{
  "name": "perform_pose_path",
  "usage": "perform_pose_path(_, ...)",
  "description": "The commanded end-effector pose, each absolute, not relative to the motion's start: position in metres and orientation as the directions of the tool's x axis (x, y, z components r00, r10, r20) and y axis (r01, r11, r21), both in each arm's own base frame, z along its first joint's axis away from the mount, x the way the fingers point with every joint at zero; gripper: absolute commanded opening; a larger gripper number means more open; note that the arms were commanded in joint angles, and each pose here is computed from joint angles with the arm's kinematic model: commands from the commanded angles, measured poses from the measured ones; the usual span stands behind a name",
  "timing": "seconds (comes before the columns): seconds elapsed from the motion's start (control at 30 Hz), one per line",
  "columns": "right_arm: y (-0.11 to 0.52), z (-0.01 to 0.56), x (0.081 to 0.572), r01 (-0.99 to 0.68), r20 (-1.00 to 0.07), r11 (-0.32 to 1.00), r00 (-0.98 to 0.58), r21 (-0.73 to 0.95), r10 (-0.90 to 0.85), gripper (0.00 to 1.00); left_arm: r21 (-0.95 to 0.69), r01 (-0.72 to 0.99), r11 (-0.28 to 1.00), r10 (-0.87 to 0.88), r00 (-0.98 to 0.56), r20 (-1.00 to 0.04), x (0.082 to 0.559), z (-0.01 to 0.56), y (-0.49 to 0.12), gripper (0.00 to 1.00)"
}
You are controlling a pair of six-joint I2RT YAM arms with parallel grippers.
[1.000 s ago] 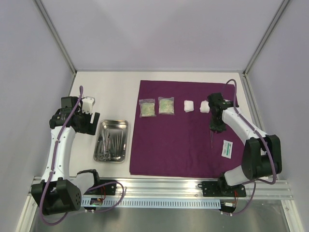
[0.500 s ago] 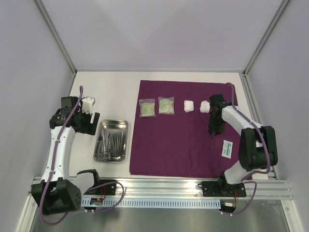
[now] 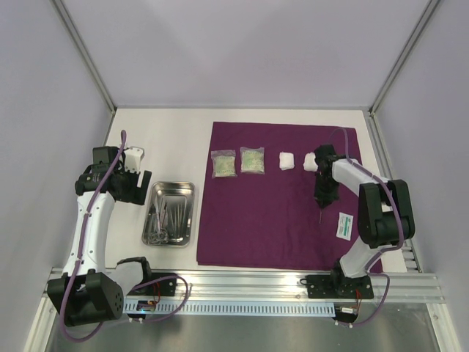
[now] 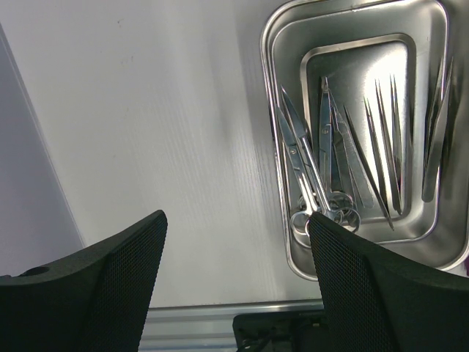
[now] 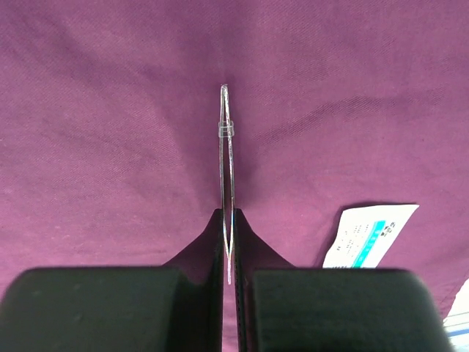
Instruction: Prepare the surgical pack
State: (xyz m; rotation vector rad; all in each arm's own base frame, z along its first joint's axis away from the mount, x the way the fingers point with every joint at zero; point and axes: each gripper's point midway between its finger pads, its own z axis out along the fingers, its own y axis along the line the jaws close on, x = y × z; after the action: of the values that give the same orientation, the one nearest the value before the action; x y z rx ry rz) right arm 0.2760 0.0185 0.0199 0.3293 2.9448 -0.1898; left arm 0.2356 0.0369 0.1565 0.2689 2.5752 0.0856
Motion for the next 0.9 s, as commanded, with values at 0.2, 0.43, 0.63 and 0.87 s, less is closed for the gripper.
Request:
perform_pose_path(0.2,0.031,0.056,0.295,0.296,-0.302,0.954,-0.914,-0.045,0.269,0.0,0.125,0.178,0.976,0.217,-0.824,-0.524,0.239,0.158,0.039,0.87)
perform_pose_path(0.43,0.188,0.151,0.312,0.145,-0.558,0.946,-0.777,0.29,0.29,0.0,0.102,0.161,0.982,0.191,-0.831,-0.522,0.243,0.156,0.037,0.87)
perform_pose_path(0.63,0.352,0.17,0.298,0.006,-0.53,0.847,-0.778,0.531,0.338,0.0,0.106,0.151,0.983,0.184,-0.831,-0.526,0.242,0.159,0.038,0.87)
perform_pose_path(0.87,0.478,0.137,0.274,-0.086,-0.479,0.864,-0.857,0.497,0.191,0.0,0.138,0.156,0.978,0.206,-0.823,-0.529,0.238,0.163,0.042,0.87)
